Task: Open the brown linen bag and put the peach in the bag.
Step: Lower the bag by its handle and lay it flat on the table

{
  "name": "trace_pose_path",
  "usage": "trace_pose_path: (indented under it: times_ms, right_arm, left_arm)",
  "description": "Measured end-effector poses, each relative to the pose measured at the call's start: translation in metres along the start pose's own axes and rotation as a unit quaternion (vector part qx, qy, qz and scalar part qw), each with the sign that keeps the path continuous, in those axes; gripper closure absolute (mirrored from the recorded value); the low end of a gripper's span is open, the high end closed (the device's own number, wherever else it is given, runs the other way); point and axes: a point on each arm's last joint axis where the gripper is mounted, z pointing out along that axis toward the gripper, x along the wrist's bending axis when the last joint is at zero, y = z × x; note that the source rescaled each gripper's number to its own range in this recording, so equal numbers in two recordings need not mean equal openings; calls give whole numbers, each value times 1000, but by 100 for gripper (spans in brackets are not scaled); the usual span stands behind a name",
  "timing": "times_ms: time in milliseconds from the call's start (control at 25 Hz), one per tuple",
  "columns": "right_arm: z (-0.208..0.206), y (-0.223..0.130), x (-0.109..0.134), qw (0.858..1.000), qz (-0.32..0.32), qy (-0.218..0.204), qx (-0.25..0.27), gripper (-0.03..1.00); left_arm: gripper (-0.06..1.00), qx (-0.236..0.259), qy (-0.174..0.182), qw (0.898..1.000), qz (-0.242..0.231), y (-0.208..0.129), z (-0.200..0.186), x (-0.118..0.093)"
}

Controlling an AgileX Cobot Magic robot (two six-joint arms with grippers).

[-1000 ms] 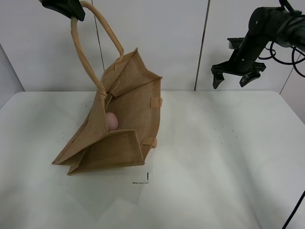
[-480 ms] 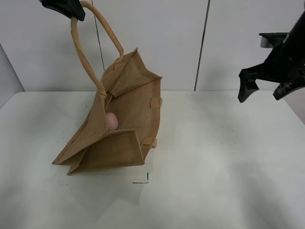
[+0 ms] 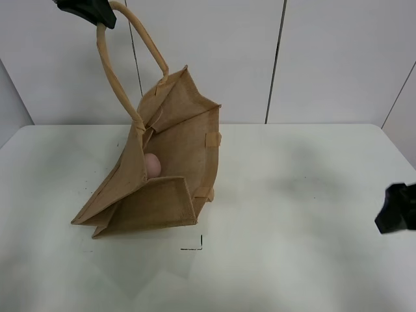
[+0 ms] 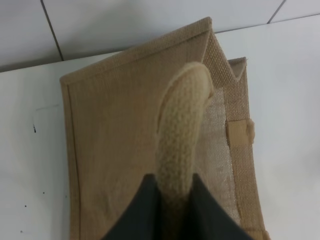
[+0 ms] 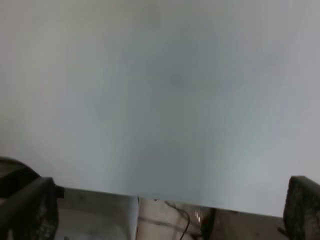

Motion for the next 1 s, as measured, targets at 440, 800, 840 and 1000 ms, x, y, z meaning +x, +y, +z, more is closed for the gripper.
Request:
trace_pose_path:
  times_ms: [440, 800, 840, 1000]
  right_arm:
    - [-20, -96, 1, 967, -11, -3, -254, -3]
    - [-39, -136, 0, 922, -16, -19, -387, -3]
    - [-40, -140, 0, 917, -17, -19, -398, -3]
    - [-41, -145, -1, 910, -14, -24, -414, -3]
  left_arm:
    - [94, 0, 0, 1000, 1, 0, 0, 0]
    - [94, 2, 0, 1000, 0, 0, 2, 0]
    - [94, 3, 0, 1000, 0, 0, 3, 0]
    - [94, 25, -1, 1000, -3, -2, 21, 2]
